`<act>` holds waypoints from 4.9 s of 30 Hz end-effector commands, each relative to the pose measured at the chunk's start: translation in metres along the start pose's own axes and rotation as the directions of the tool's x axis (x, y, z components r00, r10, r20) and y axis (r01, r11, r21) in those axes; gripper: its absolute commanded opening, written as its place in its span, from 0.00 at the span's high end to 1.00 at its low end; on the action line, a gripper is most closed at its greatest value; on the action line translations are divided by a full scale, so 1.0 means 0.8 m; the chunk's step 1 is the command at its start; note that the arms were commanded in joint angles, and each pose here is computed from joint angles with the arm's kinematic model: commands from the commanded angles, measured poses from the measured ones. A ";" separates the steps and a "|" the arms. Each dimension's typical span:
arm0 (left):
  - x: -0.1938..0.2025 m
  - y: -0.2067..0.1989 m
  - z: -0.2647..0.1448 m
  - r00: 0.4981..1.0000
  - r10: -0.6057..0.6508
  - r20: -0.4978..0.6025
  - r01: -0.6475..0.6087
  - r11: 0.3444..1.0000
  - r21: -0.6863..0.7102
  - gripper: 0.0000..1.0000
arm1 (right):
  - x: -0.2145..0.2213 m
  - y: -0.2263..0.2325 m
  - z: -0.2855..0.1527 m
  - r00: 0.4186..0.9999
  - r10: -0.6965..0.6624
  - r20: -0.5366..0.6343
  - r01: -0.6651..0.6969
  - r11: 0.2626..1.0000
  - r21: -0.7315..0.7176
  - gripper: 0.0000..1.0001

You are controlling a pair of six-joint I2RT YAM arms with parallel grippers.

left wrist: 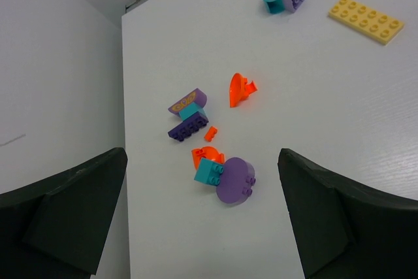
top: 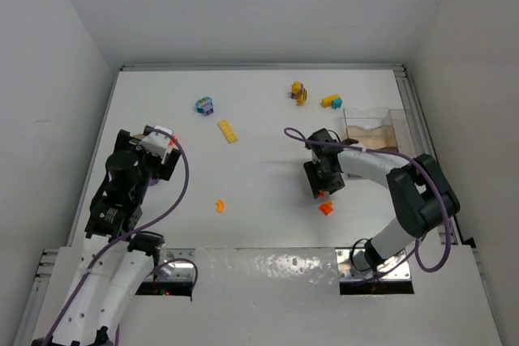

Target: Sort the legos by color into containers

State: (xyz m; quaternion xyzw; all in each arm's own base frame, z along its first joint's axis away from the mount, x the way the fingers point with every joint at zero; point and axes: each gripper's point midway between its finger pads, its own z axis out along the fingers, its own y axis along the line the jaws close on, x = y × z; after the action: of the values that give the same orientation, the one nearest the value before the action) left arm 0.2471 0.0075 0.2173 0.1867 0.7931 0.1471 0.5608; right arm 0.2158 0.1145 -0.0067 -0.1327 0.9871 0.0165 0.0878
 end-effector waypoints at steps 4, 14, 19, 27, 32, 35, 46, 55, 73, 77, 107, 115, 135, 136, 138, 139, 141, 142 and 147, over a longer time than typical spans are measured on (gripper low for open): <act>-0.029 0.013 -0.009 0.998 -0.024 0.066 0.026 0.999 -0.019 0.00 | -0.018 0.002 0.011 0.998 0.026 0.058 -0.026 1.000 0.002 0.53; -0.027 0.016 -0.011 0.998 -0.021 0.058 0.023 0.999 -0.030 0.00 | -0.019 0.001 0.015 0.998 0.038 0.059 -0.039 0.999 0.011 0.82; -0.026 0.017 -0.011 0.998 -0.019 0.054 0.021 0.999 -0.034 0.00 | -0.033 0.001 -0.010 0.995 0.036 0.092 -0.037 0.999 0.013 1.00; -0.030 0.016 -0.007 0.998 -0.016 0.063 0.018 0.999 -0.028 0.00 | -0.115 -0.058 -0.128 0.933 0.127 0.336 -0.166 0.982 0.090 1.00; -0.030 0.016 -0.007 0.997 -0.021 0.069 0.023 0.999 -0.027 0.00 | -0.110 -0.162 -0.135 0.893 0.280 0.352 -0.374 0.898 0.234 1.00; -0.030 0.016 -0.008 0.997 -0.020 0.070 0.022 0.999 -0.028 0.00 | -0.103 -0.197 -0.126 0.891 0.334 0.307 -0.428 0.843 0.324 1.00; -0.029 0.017 -0.012 0.997 -0.022 0.070 0.025 0.999 -0.032 0.00 | -0.110 -0.250 -0.094 0.854 0.442 0.273 -0.514 0.798 0.315 0.91; -0.024 0.016 -0.011 0.998 -0.025 0.061 0.027 0.999 -0.033 0.00 | -0.108 -0.246 -0.109 0.854 0.425 0.300 -0.507 0.809 0.298 0.49; -0.025 0.014 -0.010 0.997 -0.034 0.066 0.035 0.999 -0.021 0.00 | -0.097 -0.112 -0.148 0.899 0.255 0.357 -0.310 0.945 0.108 0.47; -0.032 0.015 -0.007 0.995 -0.052 0.085 0.054 0.998 -0.019 0.00 | -0.011 -0.017 -0.075 0.979 0.106 0.174 -0.113 0.993 0.029 0.46; -0.032 0.020 -0.009 0.996 -0.044 0.074 0.046 0.998 -0.033 0.00 | 0.064 0.017 -0.004 0.992 0.100 0.074 -0.096 0.994 -0.048 0.82; -0.032 0.021 -0.008 0.997 -0.039 0.071 0.042 0.999 -0.035 0.00 | 0.014 0.053 -0.075 0.982 0.067 0.177 -0.030 0.979 -0.202 1.00; -0.024 0.023 -0.019 0.996 -0.057 0.075 0.061 0.997 -0.055 0.00 | -0.065 -0.251 -0.116 0.749 0.602 0.278 -0.647 0.754 0.111 1.00; -0.023 0.024 -0.020 0.996 -0.056 0.076 0.060 0.997 -0.057 0.00 | -0.065 -0.253 -0.109 0.756 0.602 0.255 -0.643 0.756 0.123 1.00; -0.023 0.024 -0.021 0.996 -0.054 0.073 0.058 0.997 -0.058 0.00 | -0.071 -0.253 -0.110 0.767 0.597 0.235 -0.631 0.768 0.111 1.00; -0.023 0.025 -0.021 0.996 -0.050 0.072 0.054 0.997 -0.059 0.00 | -0.072 -0.252 -0.106 0.771 0.596 0.224 -0.628 0.771 0.109 1.00; -0.024 0.028 -0.023 0.996 -0.046 0.072 0.051 0.996 -0.070 0.00 | -0.073 -0.254 -0.103 0.773 0.590 0.231 -0.624 0.773 0.114 1.00; -0.023 0.029 -0.023 0.997 -0.041 0.071 0.047 0.996 -0.073 0.00 | -0.072 -0.258 -0.103 0.774 0.586 0.240 -0.624 0.771 0.128 0.95; -0.021 0.028 -0.022 0.997 -0.035 0.065 0.040 0.997 -0.073 0.00 | -0.076 -0.258 -0.098 0.787 0.578 0.218 -0.609 0.783 0.122 0.68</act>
State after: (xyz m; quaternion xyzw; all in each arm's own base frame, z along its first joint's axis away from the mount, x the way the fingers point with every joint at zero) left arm 0.2382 0.0134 0.2322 0.1662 0.7845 0.1465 0.5792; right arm 0.2990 -0.0718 0.0703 0.2095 0.9647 -0.0410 0.1541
